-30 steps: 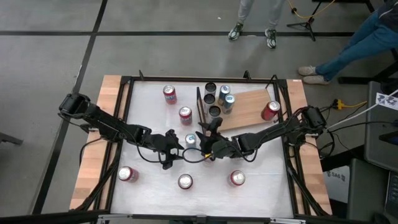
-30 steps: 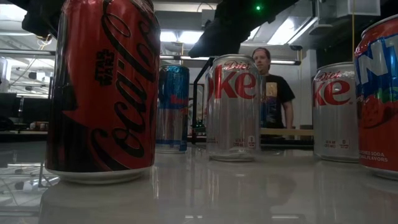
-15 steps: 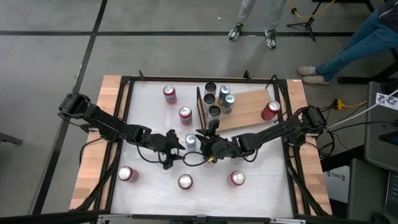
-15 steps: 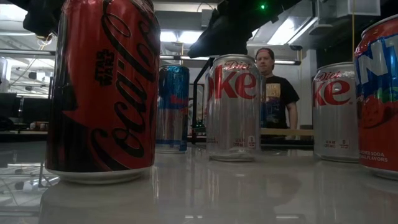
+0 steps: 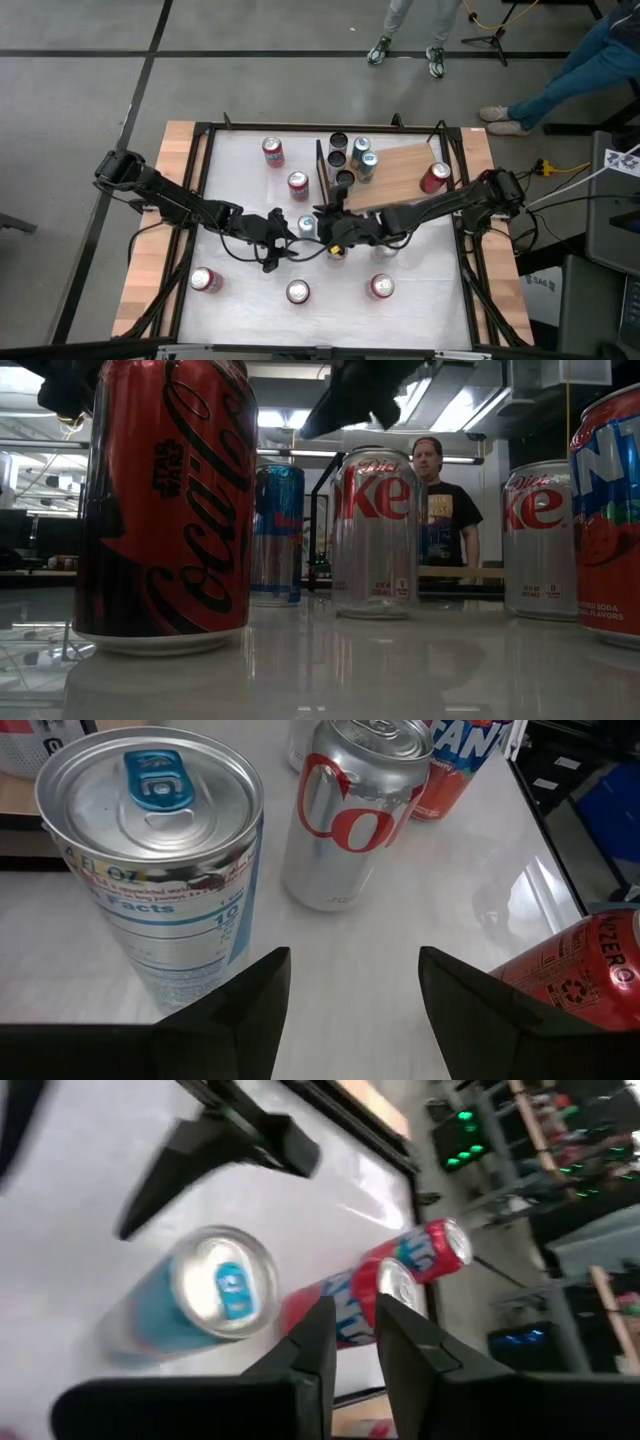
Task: Place canned beverage on shelf
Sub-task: Put the blue white soda can on the shelf aligned with the other blue white soda cans
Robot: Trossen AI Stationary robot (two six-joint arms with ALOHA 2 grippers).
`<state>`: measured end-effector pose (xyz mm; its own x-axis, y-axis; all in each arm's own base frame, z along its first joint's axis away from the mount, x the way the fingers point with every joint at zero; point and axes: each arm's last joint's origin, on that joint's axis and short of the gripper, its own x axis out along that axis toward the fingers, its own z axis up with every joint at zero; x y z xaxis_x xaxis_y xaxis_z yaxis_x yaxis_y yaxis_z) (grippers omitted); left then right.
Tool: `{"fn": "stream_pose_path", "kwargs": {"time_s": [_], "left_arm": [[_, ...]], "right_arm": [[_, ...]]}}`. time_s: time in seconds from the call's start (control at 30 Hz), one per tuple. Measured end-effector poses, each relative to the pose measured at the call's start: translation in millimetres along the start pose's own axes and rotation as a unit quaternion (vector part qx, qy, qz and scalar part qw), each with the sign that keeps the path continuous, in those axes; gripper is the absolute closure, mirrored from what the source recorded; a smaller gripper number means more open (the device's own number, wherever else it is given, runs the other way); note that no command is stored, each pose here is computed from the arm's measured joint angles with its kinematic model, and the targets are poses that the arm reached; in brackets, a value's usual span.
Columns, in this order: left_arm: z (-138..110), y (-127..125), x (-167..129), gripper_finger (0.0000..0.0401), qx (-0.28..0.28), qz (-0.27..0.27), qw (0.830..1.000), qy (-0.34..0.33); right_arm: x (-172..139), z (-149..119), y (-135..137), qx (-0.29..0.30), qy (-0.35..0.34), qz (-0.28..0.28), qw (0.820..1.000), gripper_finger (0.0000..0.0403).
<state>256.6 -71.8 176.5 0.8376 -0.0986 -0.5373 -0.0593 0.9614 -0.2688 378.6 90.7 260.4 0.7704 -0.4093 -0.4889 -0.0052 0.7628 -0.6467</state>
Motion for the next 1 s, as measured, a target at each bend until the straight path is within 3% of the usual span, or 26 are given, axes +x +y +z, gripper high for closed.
{"fn": "stream_pose_path", "kwargs": {"time_s": [0.27,0.5,1.0], "left_arm": [[1,0,0,0.0188,-0.001,-0.002,1.0,-0.005],[3,-1,0,0.0188,-0.003,-0.007,1.0,-0.016],[5,-2,0,0.0188,-0.005,-0.011,1.0,-0.025]], "right_arm": [[5,2,-25,0.05,0.01,0.081,0.995,0.035],[15,-7,-36,0.073,0.027,0.093,0.993,0.035],[28,-12,-15,0.065,0.054,0.115,0.99,0.035]]}}
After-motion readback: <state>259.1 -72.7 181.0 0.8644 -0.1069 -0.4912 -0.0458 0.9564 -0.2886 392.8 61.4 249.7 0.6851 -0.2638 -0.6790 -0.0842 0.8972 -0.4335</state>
